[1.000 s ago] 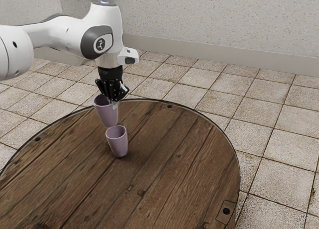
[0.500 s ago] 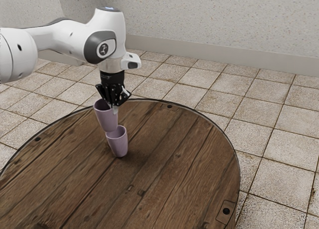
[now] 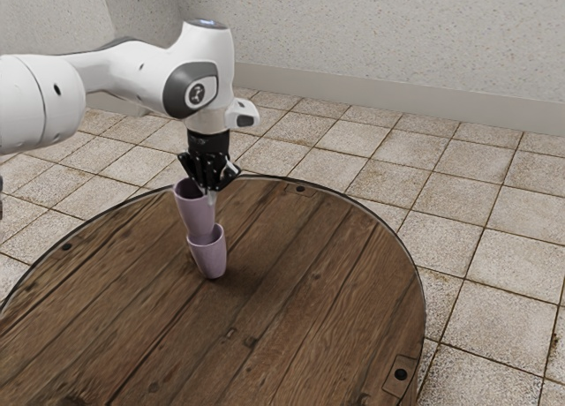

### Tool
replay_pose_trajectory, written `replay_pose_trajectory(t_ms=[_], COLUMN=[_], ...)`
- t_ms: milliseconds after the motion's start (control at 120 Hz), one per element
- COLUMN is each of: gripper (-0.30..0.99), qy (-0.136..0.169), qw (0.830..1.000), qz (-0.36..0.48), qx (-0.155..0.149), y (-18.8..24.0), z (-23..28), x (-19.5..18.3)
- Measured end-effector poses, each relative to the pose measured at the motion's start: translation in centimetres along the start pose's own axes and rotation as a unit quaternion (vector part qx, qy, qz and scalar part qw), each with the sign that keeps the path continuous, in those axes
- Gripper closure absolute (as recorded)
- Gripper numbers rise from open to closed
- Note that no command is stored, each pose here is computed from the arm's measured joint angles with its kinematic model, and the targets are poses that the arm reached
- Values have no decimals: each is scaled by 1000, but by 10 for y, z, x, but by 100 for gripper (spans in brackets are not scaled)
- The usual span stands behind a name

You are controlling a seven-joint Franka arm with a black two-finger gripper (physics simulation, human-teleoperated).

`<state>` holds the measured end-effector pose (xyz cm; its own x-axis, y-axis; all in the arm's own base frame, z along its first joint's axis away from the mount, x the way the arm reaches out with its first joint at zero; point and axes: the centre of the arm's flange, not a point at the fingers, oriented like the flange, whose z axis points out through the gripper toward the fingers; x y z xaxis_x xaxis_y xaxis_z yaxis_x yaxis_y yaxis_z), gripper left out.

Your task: Place the left cup onto the right cup

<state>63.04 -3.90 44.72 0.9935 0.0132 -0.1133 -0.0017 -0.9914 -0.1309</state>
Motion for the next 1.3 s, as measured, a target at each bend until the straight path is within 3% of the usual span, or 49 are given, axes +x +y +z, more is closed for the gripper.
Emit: replay_pose_trajectory(t_ms=[767, 1042, 1300], gripper=[74, 37, 16], qy=[-1, -1, 3], qw=[1000, 1000, 1000], qz=[-12, -13, -13], qx=[2, 1, -1], y=[-2, -2, -2], z=[15, 15, 9], x=[11, 11, 9])
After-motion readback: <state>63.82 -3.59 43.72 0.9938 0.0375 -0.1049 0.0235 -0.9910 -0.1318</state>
